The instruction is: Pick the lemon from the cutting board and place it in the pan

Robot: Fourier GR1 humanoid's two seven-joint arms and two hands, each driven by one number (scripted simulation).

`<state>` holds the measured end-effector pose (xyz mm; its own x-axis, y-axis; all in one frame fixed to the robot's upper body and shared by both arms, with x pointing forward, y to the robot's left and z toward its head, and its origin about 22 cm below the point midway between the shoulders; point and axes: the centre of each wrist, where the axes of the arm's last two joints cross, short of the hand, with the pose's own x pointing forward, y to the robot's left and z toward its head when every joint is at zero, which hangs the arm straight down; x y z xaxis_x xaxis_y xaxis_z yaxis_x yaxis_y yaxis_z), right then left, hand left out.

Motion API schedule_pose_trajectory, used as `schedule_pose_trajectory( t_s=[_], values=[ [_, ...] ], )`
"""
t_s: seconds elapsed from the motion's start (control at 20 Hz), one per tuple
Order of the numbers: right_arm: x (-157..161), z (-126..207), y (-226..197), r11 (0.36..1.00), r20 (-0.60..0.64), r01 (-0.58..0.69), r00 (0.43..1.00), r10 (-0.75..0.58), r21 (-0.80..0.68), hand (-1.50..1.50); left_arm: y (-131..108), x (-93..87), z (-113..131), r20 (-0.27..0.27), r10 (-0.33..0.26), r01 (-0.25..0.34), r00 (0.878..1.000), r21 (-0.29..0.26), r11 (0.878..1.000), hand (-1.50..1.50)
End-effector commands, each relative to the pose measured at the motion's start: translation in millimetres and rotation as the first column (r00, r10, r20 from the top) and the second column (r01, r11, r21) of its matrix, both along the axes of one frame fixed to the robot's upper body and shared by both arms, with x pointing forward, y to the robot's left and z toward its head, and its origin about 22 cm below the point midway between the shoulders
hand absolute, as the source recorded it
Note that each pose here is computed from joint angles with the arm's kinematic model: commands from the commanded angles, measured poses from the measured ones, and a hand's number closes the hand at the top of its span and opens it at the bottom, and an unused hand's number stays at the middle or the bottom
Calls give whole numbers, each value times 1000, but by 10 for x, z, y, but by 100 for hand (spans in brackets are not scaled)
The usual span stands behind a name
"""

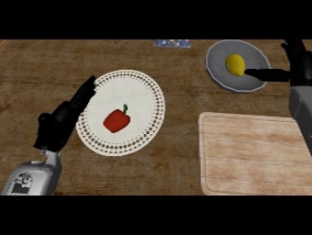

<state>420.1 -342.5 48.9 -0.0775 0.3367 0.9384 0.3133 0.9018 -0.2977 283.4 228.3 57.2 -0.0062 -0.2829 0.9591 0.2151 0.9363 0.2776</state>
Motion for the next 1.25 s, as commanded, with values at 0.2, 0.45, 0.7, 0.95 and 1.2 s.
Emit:
schedule_pose_trajectory(
  t_s=[0.2,0.45,0.7,0.95,1.2],
  values=[
    [-372,-324,-456,994,132,-101,987,95,34,-150,72,-58,-71,-18,22,-22,1000,3,1000,0],
    [-508,-595,-387,988,145,-141,981,132,55,-150,198,7,112,-7,29,-29,1000,13,999,0],
    [-659,-796,-385,984,172,-161,974,145,79,-150,5,-29,28,-10,37,-37,999,5,999,0],
    [-862,-1023,-386,984,163,-170,974,159,56,-150,140,-270,17,-8,23,-23,1000,-5,1000,0],
    [-940,-1115,-330,992,150,-125,981,120,26,-150,225,-141,90,-25,45,-45,999,-2,999,0]
  ],
)
